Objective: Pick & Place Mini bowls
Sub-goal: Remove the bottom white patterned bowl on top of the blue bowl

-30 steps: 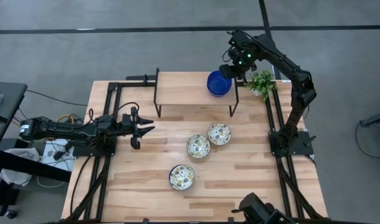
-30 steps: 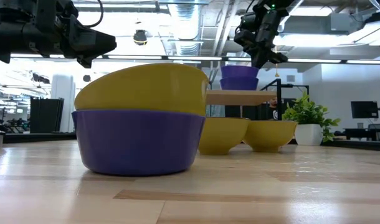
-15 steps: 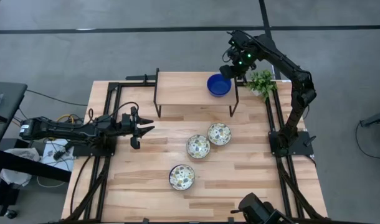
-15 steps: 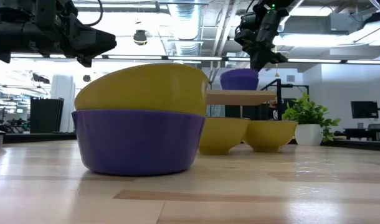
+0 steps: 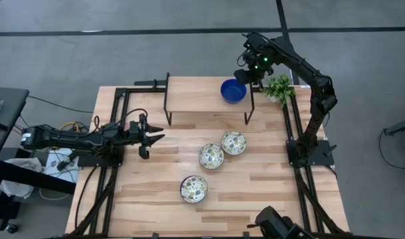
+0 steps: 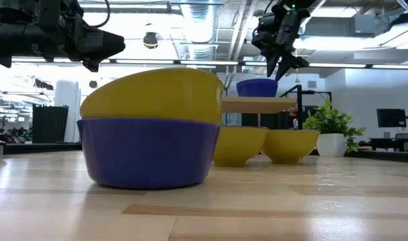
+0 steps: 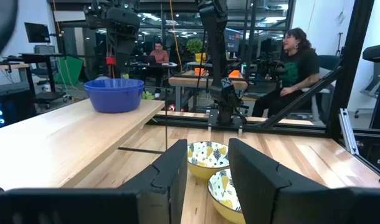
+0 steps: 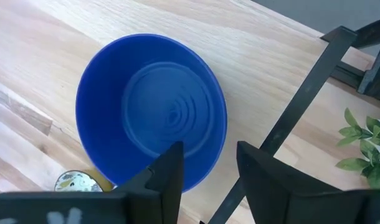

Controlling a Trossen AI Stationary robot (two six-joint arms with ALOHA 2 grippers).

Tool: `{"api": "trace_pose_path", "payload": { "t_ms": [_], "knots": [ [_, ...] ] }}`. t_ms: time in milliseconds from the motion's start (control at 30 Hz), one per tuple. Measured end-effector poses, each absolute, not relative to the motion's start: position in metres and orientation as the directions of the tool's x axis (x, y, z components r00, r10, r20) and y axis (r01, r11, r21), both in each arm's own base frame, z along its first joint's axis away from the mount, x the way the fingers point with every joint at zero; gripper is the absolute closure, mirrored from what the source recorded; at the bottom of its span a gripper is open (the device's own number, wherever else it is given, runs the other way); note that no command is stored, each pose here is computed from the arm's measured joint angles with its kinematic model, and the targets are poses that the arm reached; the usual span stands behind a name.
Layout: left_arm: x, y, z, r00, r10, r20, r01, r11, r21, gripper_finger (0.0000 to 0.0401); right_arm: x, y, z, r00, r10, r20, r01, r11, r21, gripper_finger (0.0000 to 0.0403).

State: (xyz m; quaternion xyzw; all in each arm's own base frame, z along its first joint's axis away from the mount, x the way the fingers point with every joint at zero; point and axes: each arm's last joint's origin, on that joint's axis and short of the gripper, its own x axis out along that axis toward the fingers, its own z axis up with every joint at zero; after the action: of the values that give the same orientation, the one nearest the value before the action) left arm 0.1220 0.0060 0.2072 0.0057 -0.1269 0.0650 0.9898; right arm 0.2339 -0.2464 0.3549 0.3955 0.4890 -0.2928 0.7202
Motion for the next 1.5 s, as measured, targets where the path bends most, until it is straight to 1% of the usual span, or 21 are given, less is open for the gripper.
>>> {"api": "trace_pose_path", "payload": {
  "t_ms": [100,233,300,567,733,867,1067,1233,1333,1500],
  "knots": [
    [0.122,0.006,0.207,0.959,0.127,0.253,-0.13,0.991,-0.005,0.0286,0.234,-0.245,0.356,0.36,-0.027,-0.933,0.804,0.516,0.295,0.0262],
    [0.122,0.006,0.207,0.959,0.127,0.253,-0.13,0.992,-0.005,0.0286,0.231,-0.239,0.364,0.416,0.0,-0.909,0.773,0.526,0.354,0.0262],
    [0.122,0.006,0.207,0.959,0.128,0.253,-0.131,0.991,-0.006,0.0286,0.23,-0.231,0.372,0.436,-0.008,-0.9,0.757,0.545,0.362,0.0264],
    [0.122,0.006,0.207,0.959,0.127,0.254,-0.13,0.991,-0.005,0.0286,0.223,-0.182,0.41,0.521,-0.039,-0.853,0.601,0.727,0.333,0.027],
    [0.122,0.006,0.207,0.959,0.127,0.254,-0.13,0.991,-0.005,0.0286,0.224,-0.147,0.425,0.563,-0.016,-0.826,0.506,0.797,0.329,0.0271],
    [0.122,0.006,0.207,0.959,0.127,0.254,-0.13,0.992,-0.005,0.0286,0.224,-0.122,0.428,0.568,0.026,-0.822,0.44,0.835,0.33,0.0274],
    [0.122,0.006,0.207,0.959,0.127,0.254,-0.13,0.991,-0.006,0.0286,0.222,-0.091,0.417,0.535,0.098,-0.839,0.435,0.819,0.373,0.028],
    [0.122,0.006,0.207,0.959,0.127,0.254,-0.13,0.991,-0.005,0.0286,0.22,-0.066,0.399,0.483,0.153,-0.862,0.488,0.771,0.41,0.0282],
    [0.122,0.006,0.207,0.959,0.127,0.254,-0.13,0.991,-0.005,0.0286,0.219,-0.052,0.386,0.425,0.146,-0.893,0.549,0.743,0.383,0.0281],
    [0.122,0.006,0.207,0.959,0.127,0.255,-0.13,0.991,-0.006,0.0286,0.221,-0.033,0.357,0.276,0.141,-0.951,0.652,0.7,0.293,0.028]
  ]
}}
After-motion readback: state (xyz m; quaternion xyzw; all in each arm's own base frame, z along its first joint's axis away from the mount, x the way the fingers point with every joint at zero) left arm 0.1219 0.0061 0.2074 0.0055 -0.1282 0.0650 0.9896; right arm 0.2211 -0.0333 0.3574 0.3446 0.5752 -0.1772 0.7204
